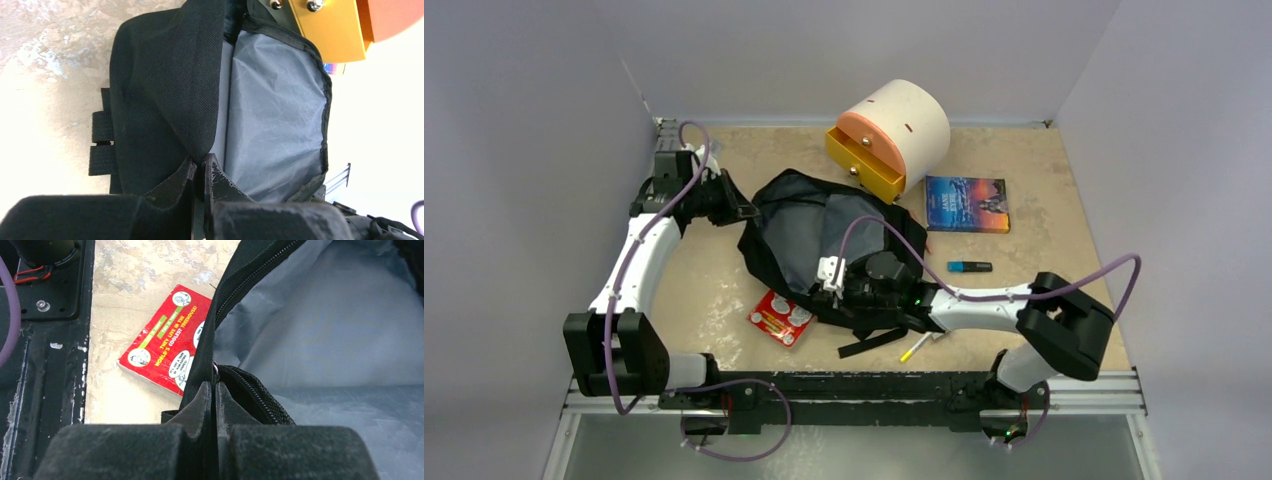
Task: Pack the student bag
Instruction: Adjust the student bag at the center of the board.
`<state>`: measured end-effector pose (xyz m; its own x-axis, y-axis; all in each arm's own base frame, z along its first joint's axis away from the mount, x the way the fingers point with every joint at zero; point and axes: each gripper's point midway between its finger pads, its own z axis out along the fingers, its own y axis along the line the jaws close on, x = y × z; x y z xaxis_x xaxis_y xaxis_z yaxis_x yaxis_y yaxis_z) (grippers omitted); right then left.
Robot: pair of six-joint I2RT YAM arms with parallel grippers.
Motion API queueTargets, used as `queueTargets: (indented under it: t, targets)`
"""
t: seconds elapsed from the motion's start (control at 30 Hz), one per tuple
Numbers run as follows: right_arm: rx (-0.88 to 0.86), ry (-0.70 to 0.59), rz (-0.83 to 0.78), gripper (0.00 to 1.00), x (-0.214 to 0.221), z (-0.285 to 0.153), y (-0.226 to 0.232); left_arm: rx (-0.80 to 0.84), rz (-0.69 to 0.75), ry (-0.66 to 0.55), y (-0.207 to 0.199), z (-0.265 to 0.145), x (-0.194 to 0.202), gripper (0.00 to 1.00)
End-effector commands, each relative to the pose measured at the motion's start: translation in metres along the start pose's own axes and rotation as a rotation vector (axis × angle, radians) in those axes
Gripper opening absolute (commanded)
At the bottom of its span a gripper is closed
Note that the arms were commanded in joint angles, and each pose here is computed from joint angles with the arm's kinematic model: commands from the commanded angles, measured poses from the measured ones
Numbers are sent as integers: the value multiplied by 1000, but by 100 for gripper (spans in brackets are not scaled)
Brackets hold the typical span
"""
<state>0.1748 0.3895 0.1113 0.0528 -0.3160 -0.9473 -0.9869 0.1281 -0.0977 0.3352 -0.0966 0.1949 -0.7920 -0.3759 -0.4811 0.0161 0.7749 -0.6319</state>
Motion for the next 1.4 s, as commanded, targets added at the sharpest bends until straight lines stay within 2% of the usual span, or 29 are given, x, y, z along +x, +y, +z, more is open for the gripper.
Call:
queueTargets:
  t: [0.0, 0.37, 0.63, 0.7, 0.87, 1.0, 1.1, 1.27, 1.37]
  targets:
    - [90, 22, 13, 0, -3, -16, -11, -36, 33, -82, -5, -5, -28, 0]
    - [143, 172, -6, 0, 18, -44, -14, -186, 14, -137, 22, -6, -52, 0]
    - [101, 250, -92, 2, 23, -48, -15, -145, 31, -136, 14, -5, -56, 0]
    - [74, 265, -89, 7, 25, -46, -11, -93, 44, -132, 5, -4, -56, 0]
    - [72, 210, -94, 10, 6, -31, -18, -13, 57, -101, -7, 0, -51, 0]
    - [77, 156, -52, 1, -14, -12, -24, 0, 61, -90, -8, 0, -45, 0]
    - [54, 140, -22, 1, -21, 2, -25, 3, 61, -85, -7, -1, -40, 0]
    - [69, 136, -5, 7, -29, 8, -31, -1, 63, -80, -5, -2, -35, 0]
    - [87, 147, -14, 17, -29, 4, -35, 0, 66, -80, -5, -2, -35, 0]
